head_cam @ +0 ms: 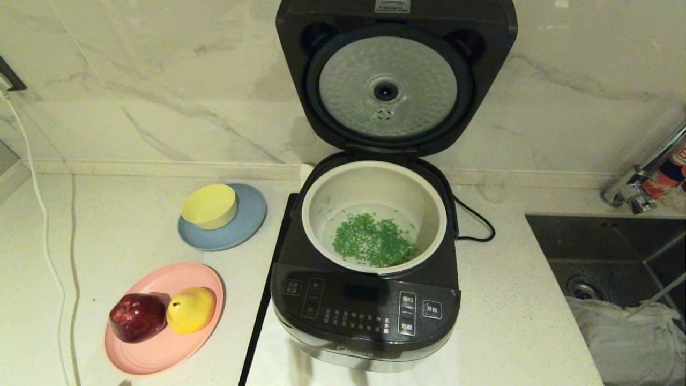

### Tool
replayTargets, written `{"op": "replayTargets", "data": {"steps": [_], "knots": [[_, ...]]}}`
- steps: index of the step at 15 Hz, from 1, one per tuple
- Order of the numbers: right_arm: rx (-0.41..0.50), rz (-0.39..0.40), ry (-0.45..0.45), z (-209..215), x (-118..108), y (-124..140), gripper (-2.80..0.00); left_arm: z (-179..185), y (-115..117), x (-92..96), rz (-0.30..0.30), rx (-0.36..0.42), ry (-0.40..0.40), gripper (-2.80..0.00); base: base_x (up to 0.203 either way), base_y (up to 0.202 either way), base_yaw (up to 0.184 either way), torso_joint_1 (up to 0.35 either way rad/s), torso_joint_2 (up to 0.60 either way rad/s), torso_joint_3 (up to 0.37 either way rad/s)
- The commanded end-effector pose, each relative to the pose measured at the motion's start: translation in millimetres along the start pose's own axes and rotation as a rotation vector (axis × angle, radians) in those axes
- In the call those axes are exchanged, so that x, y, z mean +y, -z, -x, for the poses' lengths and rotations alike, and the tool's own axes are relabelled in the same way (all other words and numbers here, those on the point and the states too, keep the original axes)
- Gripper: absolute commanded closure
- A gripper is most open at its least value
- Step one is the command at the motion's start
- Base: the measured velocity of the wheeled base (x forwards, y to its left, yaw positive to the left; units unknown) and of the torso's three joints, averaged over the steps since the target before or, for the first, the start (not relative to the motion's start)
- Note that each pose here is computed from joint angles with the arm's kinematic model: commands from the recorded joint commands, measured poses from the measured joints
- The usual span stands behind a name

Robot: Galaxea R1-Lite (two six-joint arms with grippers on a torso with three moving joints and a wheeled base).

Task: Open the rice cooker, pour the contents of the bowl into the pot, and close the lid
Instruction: Fill a bowl with water from the tap

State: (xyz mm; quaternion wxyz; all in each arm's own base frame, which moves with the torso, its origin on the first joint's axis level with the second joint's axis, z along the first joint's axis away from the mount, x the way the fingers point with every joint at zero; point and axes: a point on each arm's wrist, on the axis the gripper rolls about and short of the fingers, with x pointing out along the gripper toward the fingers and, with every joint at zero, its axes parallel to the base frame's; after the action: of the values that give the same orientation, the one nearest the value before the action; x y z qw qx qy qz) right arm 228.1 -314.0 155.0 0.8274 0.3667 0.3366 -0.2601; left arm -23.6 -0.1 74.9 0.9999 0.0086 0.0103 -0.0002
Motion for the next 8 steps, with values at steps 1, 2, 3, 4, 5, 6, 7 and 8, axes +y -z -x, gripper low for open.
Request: {"op": "replayTargets", "data": {"steps": [1, 2, 3, 4, 5, 6, 7, 8], "knots": [[0.003, -0.004, 0.012, -14.0, 1.0, -6.3, 0.00, 0.1, 0.0, 0.0, 0.000, -0.001, 0.000, 0.00, 0.000, 0.000, 0.000, 0.000, 0.00, 0.000], [0.003, -0.008, 0.020, -18.4, 1.3, -8.0, 0.00, 0.1, 0.0, 0.0, 0.000, -0.001, 0.000, 0.00, 0.000, 0.000, 0.000, 0.000, 0.00, 0.000], [0.001, -0.009, 0.023, -21.0, 1.2, -9.7, 0.00, 0.1, 0.0, 0.0, 0.000, -0.001, 0.000, 0.00, 0.000, 0.000, 0.000, 0.000, 0.00, 0.000], [-0.003, -0.007, 0.023, -22.8, 1.1, -11.9, 0.00, 0.1, 0.0, 0.0, 0.000, -0.001, 0.000, 0.00, 0.000, 0.000, 0.000, 0.000, 0.00, 0.000], [-0.007, -0.007, 0.021, -25.0, 2.1, -14.1, 0.00, 0.1, 0.0, 0.0, 0.000, -0.001, 0.000, 0.00, 0.000, 0.000, 0.000, 0.000, 0.00, 0.000], [-0.013, -0.009, 0.020, -26.9, 4.7, -16.5, 0.00, 0.1, 0.0, 0.0, 0.000, -0.001, 0.000, 0.00, 0.000, 0.000, 0.000, 0.000, 0.00, 0.000], [-0.018, -0.010, 0.023, -29.0, 7.4, -18.4, 0.00, 0.1, 0.0, 0.0, 0.000, -0.001, 0.000, 0.00, 0.000, 0.000, 0.000, 0.000, 0.00, 0.000], [-0.021, -0.006, 0.022, -29.5, 10.8, -19.3, 0.00, 0.1, 0.0, 0.0, 0.000, -0.001, 0.000, 0.00, 0.000, 0.000, 0.000, 0.000, 0.00, 0.000]]}}
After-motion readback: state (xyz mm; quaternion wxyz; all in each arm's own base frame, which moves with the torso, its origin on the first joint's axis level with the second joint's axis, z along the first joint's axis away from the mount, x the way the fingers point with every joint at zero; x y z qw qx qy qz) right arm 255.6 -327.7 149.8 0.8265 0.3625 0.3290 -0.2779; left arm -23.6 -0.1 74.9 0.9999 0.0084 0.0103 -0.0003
